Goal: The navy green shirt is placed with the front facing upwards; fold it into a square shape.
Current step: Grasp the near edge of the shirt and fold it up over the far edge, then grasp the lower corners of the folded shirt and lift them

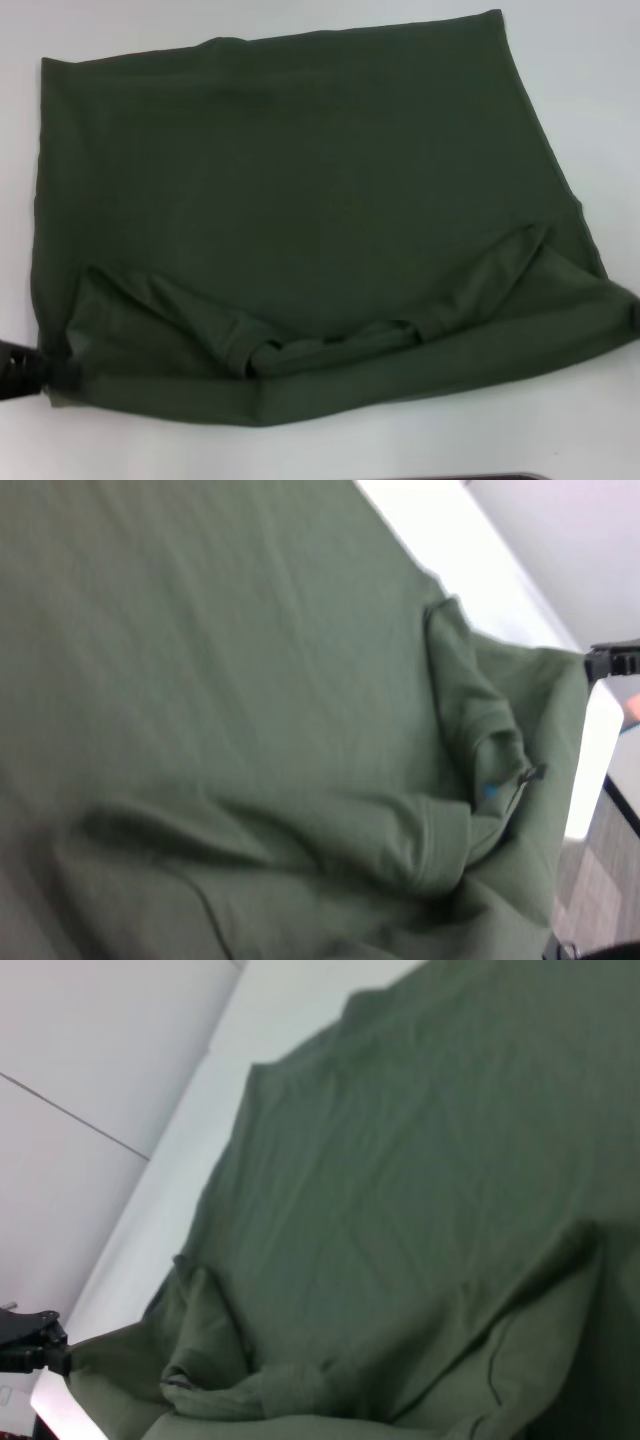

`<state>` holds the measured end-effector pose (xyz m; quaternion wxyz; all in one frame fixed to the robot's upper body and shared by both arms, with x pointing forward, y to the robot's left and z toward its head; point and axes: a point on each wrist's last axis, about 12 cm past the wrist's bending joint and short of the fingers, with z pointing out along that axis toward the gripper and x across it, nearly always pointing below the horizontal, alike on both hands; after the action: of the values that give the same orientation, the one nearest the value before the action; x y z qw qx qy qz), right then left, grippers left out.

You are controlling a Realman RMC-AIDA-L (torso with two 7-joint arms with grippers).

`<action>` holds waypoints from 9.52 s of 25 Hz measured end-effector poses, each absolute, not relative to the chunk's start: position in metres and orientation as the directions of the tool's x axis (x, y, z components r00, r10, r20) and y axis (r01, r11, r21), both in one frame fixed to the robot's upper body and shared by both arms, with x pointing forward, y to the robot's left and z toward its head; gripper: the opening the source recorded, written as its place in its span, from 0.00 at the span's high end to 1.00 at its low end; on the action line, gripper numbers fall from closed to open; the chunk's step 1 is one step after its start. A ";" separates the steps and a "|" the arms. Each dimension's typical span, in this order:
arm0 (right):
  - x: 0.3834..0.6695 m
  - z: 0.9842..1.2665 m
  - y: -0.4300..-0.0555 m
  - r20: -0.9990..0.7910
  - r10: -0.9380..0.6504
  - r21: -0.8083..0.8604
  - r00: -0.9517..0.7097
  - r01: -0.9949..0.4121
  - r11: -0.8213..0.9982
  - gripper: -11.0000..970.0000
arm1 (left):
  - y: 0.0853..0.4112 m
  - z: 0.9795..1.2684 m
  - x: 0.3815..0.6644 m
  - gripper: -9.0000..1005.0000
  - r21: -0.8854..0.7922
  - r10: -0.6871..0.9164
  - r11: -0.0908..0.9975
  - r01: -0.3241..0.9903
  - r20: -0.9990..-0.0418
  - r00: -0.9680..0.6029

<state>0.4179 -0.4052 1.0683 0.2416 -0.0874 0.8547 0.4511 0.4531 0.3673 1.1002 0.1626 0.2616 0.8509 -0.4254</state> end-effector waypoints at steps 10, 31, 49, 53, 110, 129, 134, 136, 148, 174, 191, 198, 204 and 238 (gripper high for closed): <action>0.455 1.103 -0.406 -0.543 0.049 0.706 -0.838 -0.425 0.567 0.95 | 0.386 1.127 0.465 0.96 -0.593 0.242 0.498 0.633 -0.606 -0.758; 0.505 1.123 -0.388 -0.602 0.046 0.663 -0.797 -0.467 0.585 0.95 | 0.367 1.145 0.510 0.96 -0.530 0.218 0.511 0.677 -0.682 -0.698; 0.582 1.151 -0.358 -0.684 0.091 0.585 -0.723 -0.470 0.661 0.95 | 0.338 1.171 0.610 0.96 -0.389 0.118 0.705 0.593 -0.761 -0.638; 0.597 1.146 -0.350 -0.691 0.125 0.582 -0.712 -0.445 0.680 0.95 | 0.335 1.171 0.628 0.96 -0.352 0.082 0.770 0.532 -0.772 -0.630; 0.642 1.093 -0.305 -0.761 0.250 0.462 -0.598 -0.229 0.857 0.85 | 0.275 1.113 0.673 0.95 -0.054 0.110 0.959 0.278 -0.833 -0.542; 0.640 1.093 -0.321 -0.796 0.290 0.441 -0.532 -0.181 0.879 0.49 | 0.263 1.099 0.670 0.60 0.030 0.085 0.992 0.123 -0.879 -0.469; 0.625 1.094 -0.331 -0.815 0.293 0.452 -0.499 -0.233 0.861 0.33 | 0.265 1.099 0.664 0.47 -0.012 0.063 0.988 0.152 -0.873 -0.483; 0.617 1.093 -0.336 -0.813 0.294 0.464 -0.502 -0.253 0.849 0.32 | 0.268 1.101 0.660 0.39 -0.045 0.042 0.985 0.165 -0.872 -0.487; 0.564 1.094 -0.373 -0.805 0.243 0.480 -0.541 -0.355 0.802 0.29 | 0.286 1.109 0.612 0.10 -0.287 -0.068 0.890 0.355 -0.852 -0.519; 0.532 1.069 -0.384 -0.563 0.262 0.641 -0.784 -0.215 0.737 0.35 | 0.339 1.092 0.555 0.10 -0.424 -0.108 0.820 0.385 -0.775 -0.623; 0.538 1.051 -0.364 -0.534 0.296 0.651 -0.792 -0.162 0.741 0.38 | 0.346 1.092 0.559 0.10 -0.378 -0.082 0.852 0.361 -0.779 -0.622; 0.534 1.048 -0.368 -0.528 0.307 0.652 -0.792 -0.146 0.744 0.38 | 0.346 1.092 0.560 0.10 -0.377 -0.081 0.853 0.361 -0.779 -0.621; 0.533 1.047 -0.368 -0.527 0.307 0.651 -0.792 -0.144 0.745 0.38 | 0.346 1.092 0.560 0.10 -0.377 -0.081 0.852 0.362 -0.780 -0.621; 0.542 1.045 -0.357 -0.527 0.263 0.629 -0.808 -0.163 0.760 0.96 | 0.349 1.089 0.557 0.10 -0.370 -0.067 0.859 0.354 -0.766 -0.639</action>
<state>0.5424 -0.3573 1.0449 0.3082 0.0282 0.8860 0.3454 0.5572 0.3491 1.0895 0.4166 0.0827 0.8693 -0.2527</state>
